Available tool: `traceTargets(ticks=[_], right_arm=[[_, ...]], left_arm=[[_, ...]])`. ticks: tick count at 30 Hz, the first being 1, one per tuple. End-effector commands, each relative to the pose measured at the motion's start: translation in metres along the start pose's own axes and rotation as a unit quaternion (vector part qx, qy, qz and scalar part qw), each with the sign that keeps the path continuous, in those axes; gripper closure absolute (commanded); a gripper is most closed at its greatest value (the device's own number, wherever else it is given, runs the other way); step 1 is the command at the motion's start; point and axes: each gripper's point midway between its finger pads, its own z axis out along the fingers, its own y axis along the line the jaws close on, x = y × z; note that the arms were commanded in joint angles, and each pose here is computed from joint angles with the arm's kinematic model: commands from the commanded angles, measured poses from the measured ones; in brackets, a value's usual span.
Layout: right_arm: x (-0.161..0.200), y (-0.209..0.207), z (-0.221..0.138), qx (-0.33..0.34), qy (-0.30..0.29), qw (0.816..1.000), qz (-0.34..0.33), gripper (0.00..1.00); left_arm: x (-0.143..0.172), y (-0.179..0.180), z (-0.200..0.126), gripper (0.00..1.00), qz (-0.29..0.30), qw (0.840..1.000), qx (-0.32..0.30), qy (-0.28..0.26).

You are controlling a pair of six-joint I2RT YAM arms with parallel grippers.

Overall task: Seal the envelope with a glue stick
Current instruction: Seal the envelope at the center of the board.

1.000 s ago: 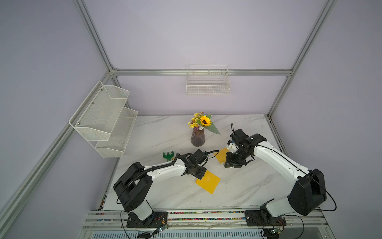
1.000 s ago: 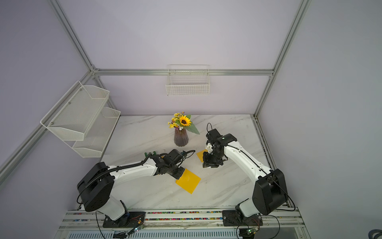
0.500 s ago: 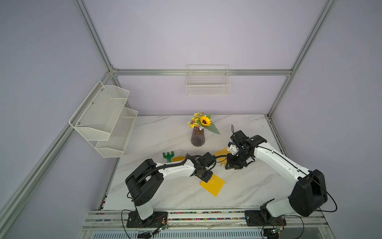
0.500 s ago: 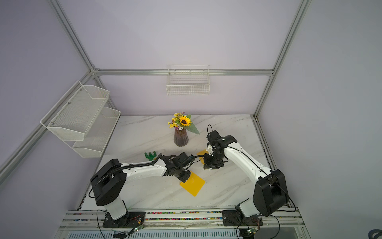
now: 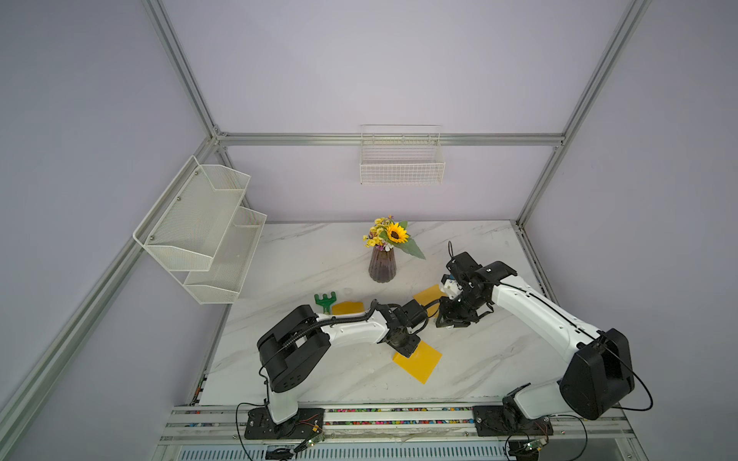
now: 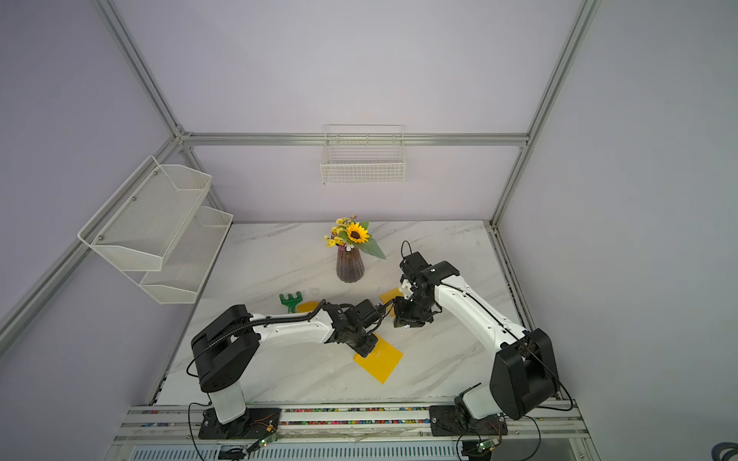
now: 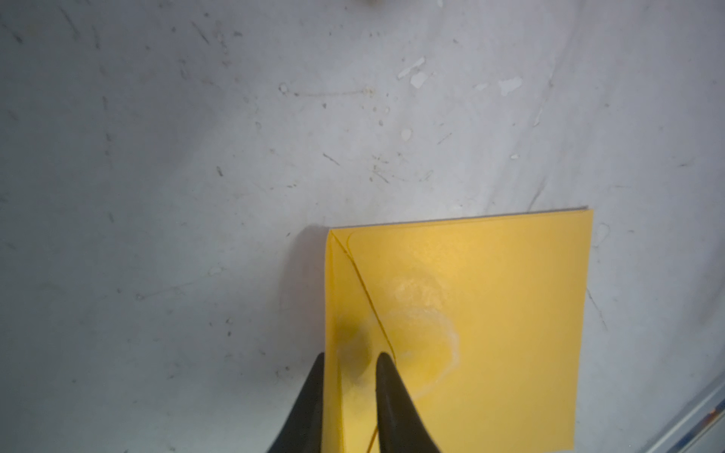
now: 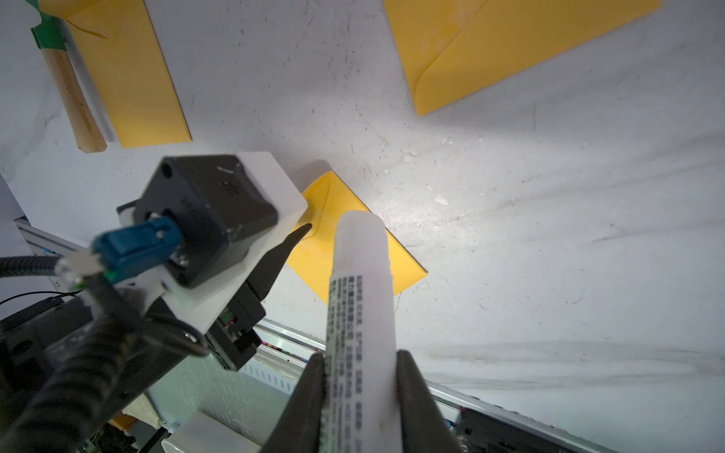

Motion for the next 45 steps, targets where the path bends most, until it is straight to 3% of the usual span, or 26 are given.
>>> traceTargets(ticks=[1, 11, 22, 34, 38, 45], right_arm=[[0.002, -0.001, -0.006, 0.001, -0.007, 1.0, -0.004, 1.0], [0.003, -0.001, -0.007, 0.0, -0.01, 1.0, -0.003, 1.0], [0.002, 0.001, -0.012, -0.001, -0.017, 1.0, -0.005, 1.0], [0.003, 0.001, -0.018, 0.0, -0.023, 1.0, -0.005, 1.0], [0.004, 0.0, -0.021, 0.003, -0.026, 1.0, -0.006, 1.0], [0.004, 0.0, -0.022, 0.004, -0.027, 1.0, -0.009, 1.0]], left_arm=[[-0.009, 0.001, -0.02, 0.75, -0.007, 1.0, -0.005, -0.028], [-0.015, 0.003, -0.035, 0.79, -0.026, 0.998, 0.02, -0.051], [-0.01, 0.009, -0.028, 0.85, -0.032, 0.999, 0.017, -0.04], [-0.005, 0.01, -0.024, 0.86, -0.035, 0.999, 0.022, -0.031], [-0.005, 0.011, -0.026, 0.91, -0.034, 0.999, 0.021, -0.035], [0.0, 0.036, -0.043, 0.93, -0.043, 0.998, -0.011, -0.044]])
